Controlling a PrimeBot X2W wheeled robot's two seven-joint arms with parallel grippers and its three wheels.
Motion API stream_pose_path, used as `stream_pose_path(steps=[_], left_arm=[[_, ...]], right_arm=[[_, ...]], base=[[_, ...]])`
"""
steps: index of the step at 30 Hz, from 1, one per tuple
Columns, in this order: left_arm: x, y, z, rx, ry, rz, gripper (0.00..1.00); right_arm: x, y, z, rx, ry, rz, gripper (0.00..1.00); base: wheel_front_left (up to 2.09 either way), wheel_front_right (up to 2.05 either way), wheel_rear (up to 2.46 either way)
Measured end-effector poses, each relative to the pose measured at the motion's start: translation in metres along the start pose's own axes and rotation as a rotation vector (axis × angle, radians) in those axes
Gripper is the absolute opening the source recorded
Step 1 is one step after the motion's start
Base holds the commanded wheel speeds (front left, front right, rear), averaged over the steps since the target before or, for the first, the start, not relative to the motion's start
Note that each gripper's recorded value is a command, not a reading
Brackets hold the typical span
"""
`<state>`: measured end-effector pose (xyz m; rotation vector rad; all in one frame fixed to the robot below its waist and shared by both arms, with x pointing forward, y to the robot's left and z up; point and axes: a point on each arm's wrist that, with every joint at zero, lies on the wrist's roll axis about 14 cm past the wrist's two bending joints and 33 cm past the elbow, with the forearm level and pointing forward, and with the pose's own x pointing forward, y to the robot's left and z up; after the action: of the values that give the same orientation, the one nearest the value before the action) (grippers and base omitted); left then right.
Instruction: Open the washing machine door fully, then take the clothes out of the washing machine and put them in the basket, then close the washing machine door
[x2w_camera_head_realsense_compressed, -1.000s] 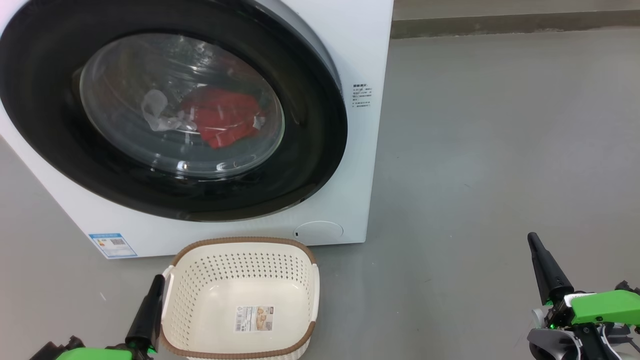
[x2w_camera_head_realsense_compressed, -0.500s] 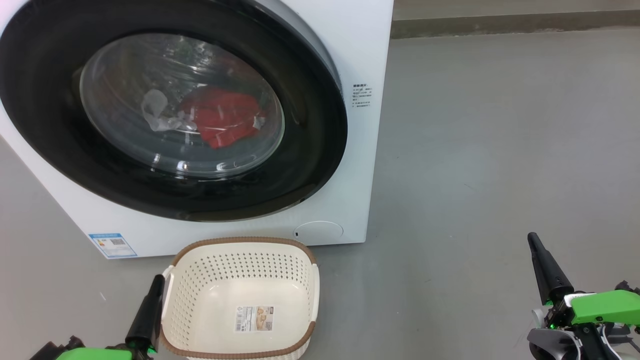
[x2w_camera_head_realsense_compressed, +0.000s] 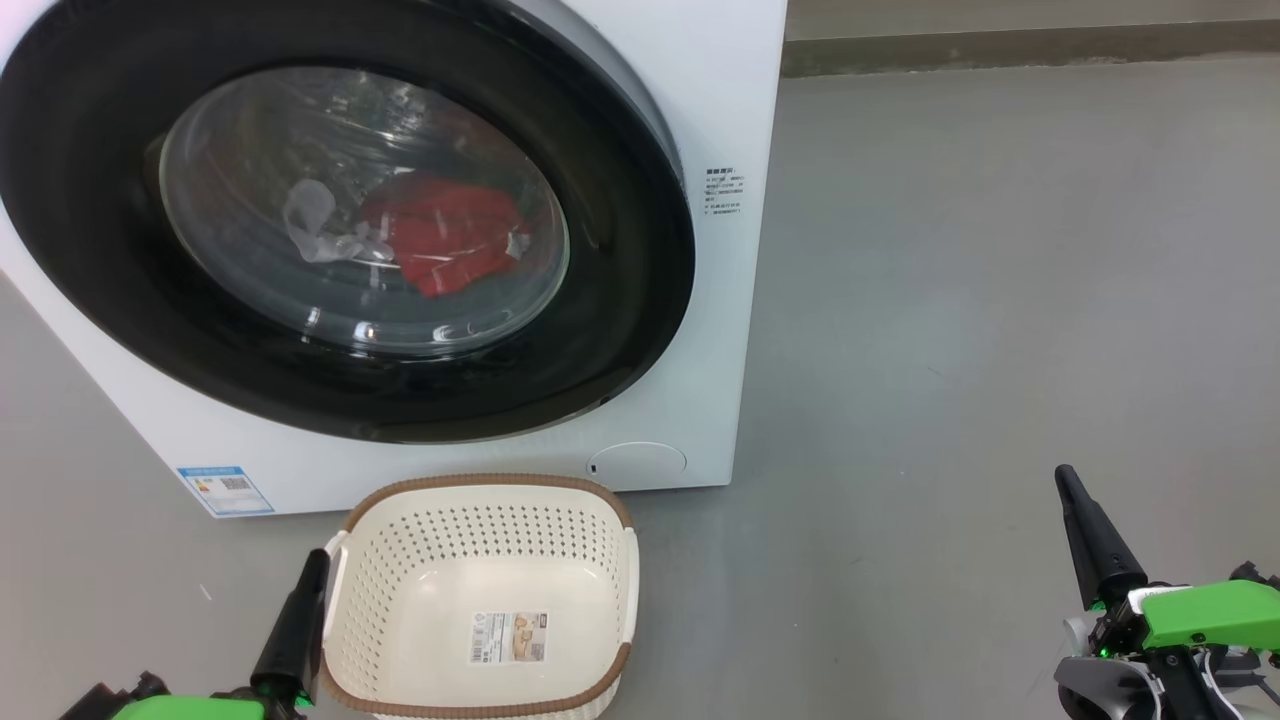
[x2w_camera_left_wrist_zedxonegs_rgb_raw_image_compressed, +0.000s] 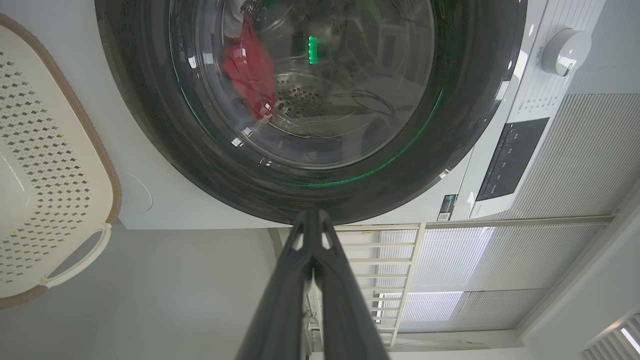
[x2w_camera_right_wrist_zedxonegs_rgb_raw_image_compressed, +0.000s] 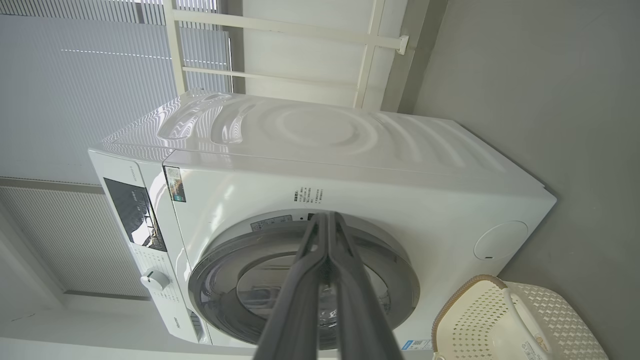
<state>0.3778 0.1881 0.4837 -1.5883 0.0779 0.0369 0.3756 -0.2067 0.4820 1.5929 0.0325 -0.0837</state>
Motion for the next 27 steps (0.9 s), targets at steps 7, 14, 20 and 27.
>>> stream_pose_path(steps=[7,14,20,27], left_arm=[[-0.013,0.031,-0.005,-0.017,0.003,0.091,1.00],[-0.015,0.032,-0.005,-0.017,-0.009,0.094,1.00],[-0.014,0.029,-0.004,0.023,-0.017,0.086,1.00],[-0.013,0.026,-0.003,0.121,-0.020,0.079,1.00]], right_arm=[[-0.013,-0.033,-0.006,0.027,0.000,-0.096,1.00],[-0.015,-0.033,-0.007,0.023,-0.006,-0.096,1.00],[-0.014,-0.032,-0.006,-0.022,-0.009,-0.096,1.00],[-0.013,-0.031,-0.011,-0.132,0.012,-0.094,1.00]], base=[[0.00,0.00,0.00],[0.00,0.00,0.00],[0.00,0.00,0.00],[0.00,0.00,0.00]])
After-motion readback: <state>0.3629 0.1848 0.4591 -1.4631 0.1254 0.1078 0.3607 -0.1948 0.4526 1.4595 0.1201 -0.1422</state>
